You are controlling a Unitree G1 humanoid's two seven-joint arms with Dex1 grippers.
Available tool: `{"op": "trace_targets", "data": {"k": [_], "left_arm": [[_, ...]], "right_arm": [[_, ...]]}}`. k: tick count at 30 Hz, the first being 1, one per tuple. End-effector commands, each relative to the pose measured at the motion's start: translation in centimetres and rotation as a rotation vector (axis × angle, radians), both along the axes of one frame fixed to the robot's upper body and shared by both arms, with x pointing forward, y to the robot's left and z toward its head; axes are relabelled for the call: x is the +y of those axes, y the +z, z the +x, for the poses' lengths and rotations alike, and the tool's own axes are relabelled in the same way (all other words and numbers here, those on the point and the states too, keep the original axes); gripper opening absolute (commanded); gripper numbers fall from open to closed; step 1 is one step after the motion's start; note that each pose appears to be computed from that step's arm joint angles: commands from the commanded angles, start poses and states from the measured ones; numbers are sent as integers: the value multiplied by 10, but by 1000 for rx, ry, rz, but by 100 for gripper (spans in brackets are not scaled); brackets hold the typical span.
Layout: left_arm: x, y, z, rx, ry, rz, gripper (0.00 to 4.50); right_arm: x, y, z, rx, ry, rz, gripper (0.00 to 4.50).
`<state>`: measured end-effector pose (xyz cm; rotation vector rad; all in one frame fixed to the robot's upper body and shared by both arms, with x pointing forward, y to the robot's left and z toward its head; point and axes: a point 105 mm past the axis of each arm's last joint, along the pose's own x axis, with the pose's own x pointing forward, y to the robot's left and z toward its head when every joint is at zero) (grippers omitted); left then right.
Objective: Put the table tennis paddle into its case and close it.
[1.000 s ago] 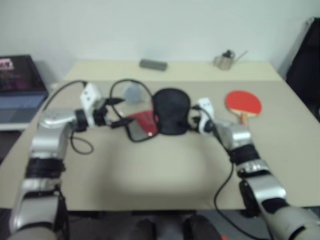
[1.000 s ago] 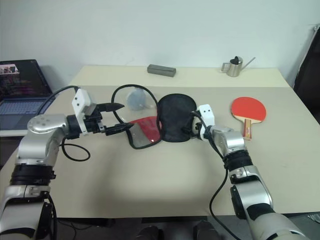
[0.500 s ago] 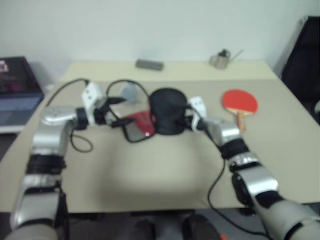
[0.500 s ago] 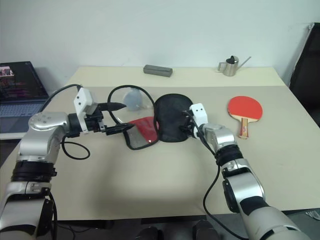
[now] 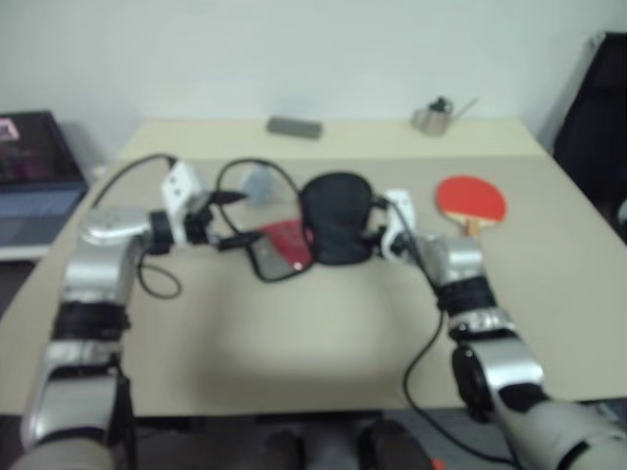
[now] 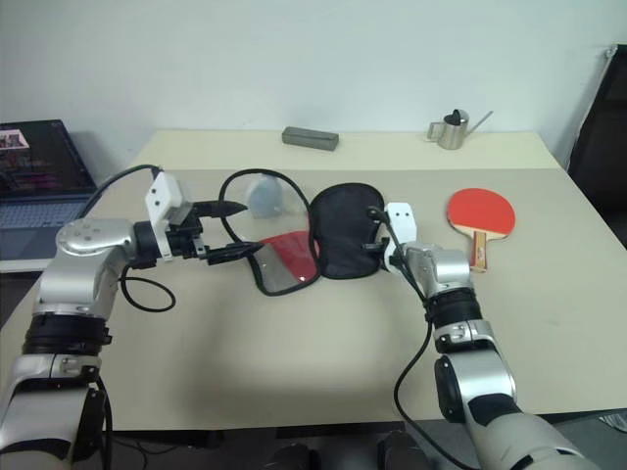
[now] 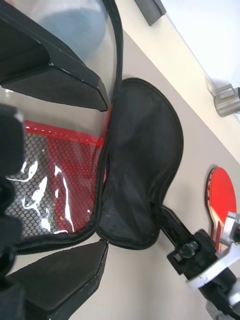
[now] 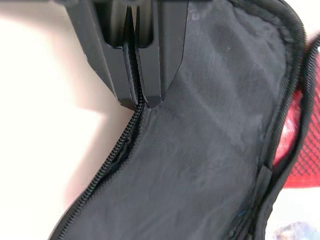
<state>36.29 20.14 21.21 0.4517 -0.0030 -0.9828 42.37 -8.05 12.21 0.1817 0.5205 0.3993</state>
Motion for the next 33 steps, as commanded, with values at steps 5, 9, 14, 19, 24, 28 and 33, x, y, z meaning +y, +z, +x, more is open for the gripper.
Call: {"op": "trace_targets", "data": {"k": [5,9,14,19,24,28,33], "left_arm": [[-8,12,-2,-37,-49,8,450],[-11,11,-3,-31,-68,12,450],[-14,9,-3,-25,-83,12,450],[-17,9,-3,-22,-95,13,450],[-18,10,-2,-22,-99,14,450],[-18,10,-2,-21,-102,13,450],[-20,10,-3,-22,-107,12,450]], "right_arm": [[-29,17,-7,-3,-177,56,1],[-41,13,-15,16,-223,59,1],[-50,7,-25,35,-253,63,1],[-58,0,-33,54,-272,53,1],[-60,0,-33,49,-257,41,1],[-60,2,-31,32,-244,36,1],[-67,6,-29,16,-269,17,127]]}}
